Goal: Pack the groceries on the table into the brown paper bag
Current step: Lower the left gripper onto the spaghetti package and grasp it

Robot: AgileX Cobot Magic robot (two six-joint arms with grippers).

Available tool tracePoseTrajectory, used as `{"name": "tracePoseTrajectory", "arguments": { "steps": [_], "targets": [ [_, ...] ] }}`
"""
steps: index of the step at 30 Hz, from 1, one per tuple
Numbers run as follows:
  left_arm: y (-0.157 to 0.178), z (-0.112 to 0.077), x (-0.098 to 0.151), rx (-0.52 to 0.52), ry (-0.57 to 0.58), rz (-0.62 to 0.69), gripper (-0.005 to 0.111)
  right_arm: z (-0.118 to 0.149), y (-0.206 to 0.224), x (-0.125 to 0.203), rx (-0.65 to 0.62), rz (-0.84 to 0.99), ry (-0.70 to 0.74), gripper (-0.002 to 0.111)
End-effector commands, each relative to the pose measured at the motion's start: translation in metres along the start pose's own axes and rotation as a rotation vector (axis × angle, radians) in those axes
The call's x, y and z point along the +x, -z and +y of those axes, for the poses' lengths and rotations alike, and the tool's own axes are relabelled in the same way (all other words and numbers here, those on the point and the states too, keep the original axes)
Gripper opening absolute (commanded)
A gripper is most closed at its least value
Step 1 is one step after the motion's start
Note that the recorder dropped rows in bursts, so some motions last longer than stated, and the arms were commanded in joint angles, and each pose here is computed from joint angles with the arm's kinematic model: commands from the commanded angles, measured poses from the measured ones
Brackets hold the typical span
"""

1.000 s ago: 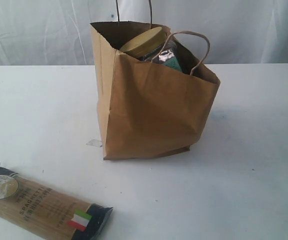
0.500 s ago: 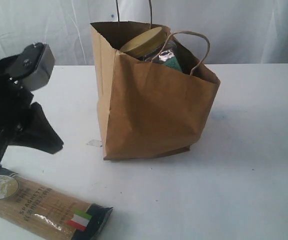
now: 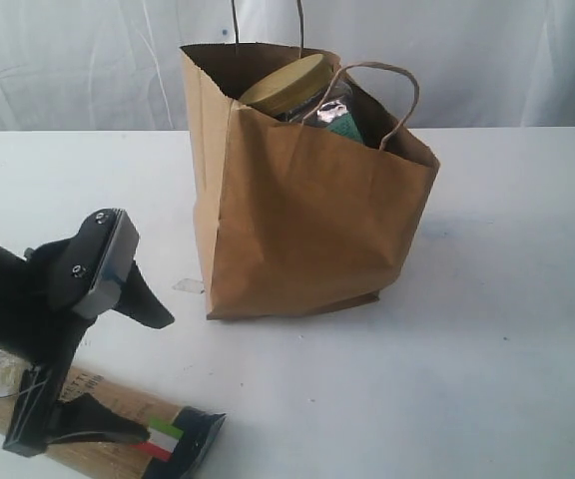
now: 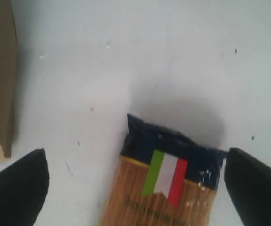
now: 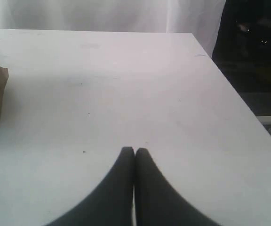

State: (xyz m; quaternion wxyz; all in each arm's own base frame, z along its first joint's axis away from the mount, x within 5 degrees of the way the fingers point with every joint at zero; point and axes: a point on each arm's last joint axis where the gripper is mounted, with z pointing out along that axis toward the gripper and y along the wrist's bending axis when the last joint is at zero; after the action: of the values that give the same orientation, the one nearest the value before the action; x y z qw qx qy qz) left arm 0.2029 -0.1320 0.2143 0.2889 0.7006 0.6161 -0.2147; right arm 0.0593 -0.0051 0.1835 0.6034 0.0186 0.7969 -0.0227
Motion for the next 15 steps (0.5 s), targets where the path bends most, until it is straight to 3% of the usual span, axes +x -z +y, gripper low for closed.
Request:
{"name": "tracePoseTrajectory", "arguments": {
  "steps": [1, 6, 15],
  "targets": [
    [-0.004, -0.002, -0.011, -0.022, -0.025, -0.117, 0.105, 0.000, 0.000, 0.000, -0.003, -0.007, 0.010, 0.000],
    [-0.010, -0.010, 0.007, 0.116, -0.196, 0.025, 0.105, 0.000, 0.000, 0.000, -0.003, -0.007, 0.010, 0.000],
    [-0.036, -0.002, 0.030, 0.168, -0.134, 0.092, 0.105, 0.000, 0.000, 0.000, -0.003, -0.007, 0.010, 0.000]
  ]
}}
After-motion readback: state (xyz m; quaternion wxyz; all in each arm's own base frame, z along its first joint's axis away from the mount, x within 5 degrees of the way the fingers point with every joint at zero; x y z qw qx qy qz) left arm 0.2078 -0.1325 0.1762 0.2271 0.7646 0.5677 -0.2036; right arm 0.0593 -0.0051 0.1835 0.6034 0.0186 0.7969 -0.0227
